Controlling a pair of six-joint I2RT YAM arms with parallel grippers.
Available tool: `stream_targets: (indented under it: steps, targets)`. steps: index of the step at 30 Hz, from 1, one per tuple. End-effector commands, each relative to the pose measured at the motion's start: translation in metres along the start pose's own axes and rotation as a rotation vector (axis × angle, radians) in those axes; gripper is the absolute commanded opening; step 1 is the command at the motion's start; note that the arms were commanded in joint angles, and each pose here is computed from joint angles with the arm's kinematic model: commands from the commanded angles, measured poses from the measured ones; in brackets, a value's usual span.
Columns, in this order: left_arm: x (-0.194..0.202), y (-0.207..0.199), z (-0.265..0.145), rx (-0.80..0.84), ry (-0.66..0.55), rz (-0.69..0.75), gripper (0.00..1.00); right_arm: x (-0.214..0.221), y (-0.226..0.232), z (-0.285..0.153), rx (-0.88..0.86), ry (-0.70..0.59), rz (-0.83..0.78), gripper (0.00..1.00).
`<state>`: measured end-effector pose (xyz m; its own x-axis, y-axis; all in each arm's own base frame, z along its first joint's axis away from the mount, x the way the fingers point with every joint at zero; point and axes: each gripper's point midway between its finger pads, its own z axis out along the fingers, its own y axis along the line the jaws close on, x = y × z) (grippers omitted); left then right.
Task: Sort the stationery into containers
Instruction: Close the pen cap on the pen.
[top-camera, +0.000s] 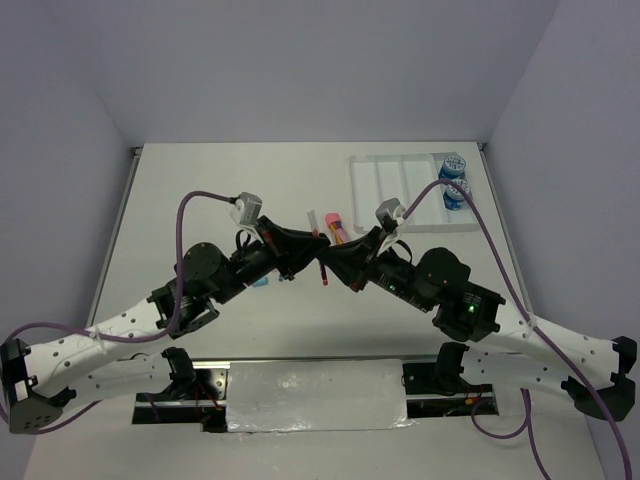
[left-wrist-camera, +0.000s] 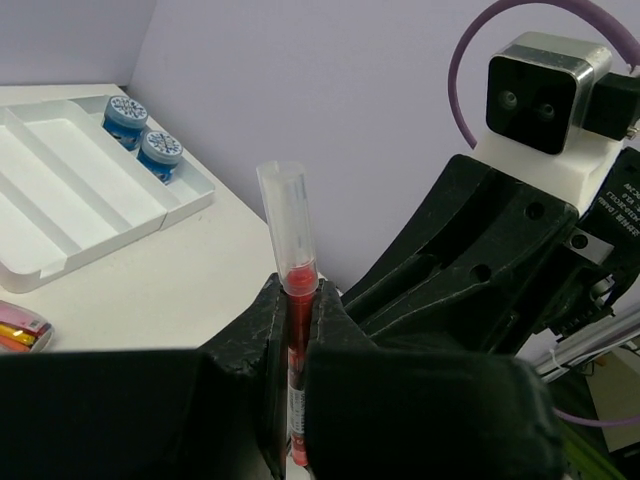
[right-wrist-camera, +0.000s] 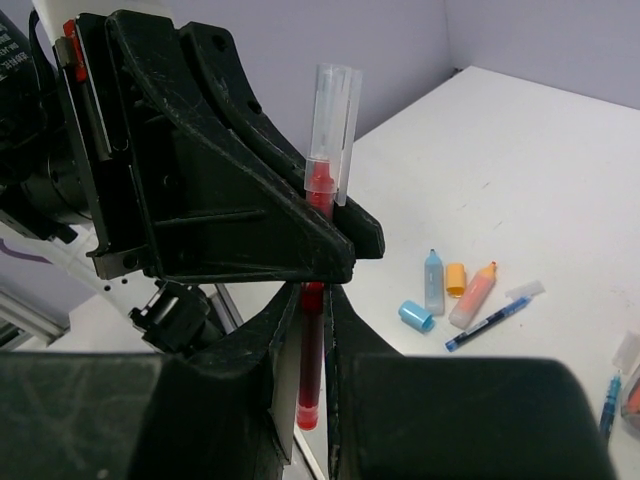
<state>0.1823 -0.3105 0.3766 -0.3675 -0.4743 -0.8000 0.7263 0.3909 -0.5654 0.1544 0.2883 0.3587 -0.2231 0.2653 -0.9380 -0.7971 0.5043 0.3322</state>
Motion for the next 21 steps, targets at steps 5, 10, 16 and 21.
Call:
stream_targets:
  steps: [5,10,16,21]
  targets:
    - [-0.02,-0.037,-0.014,0.175,-0.031,0.134,0.0,-0.034,0.013,-0.005,-0.053,-0.118,-0.004,0.11]
    - [-0.032,-0.053,-0.024,0.252,-0.042,0.246,0.0,-0.025,0.016,-0.006,-0.085,-0.108,-0.013,0.34]
    - [-0.049,-0.067,-0.034,0.294,-0.067,0.336,0.0,-0.018,0.025,-0.005,-0.142,-0.082,-0.037,0.49]
    - [-0.056,-0.076,-0.04,0.332,-0.085,0.351,0.0,-0.017,0.045,-0.002,-0.254,-0.068,-0.064,0.54]
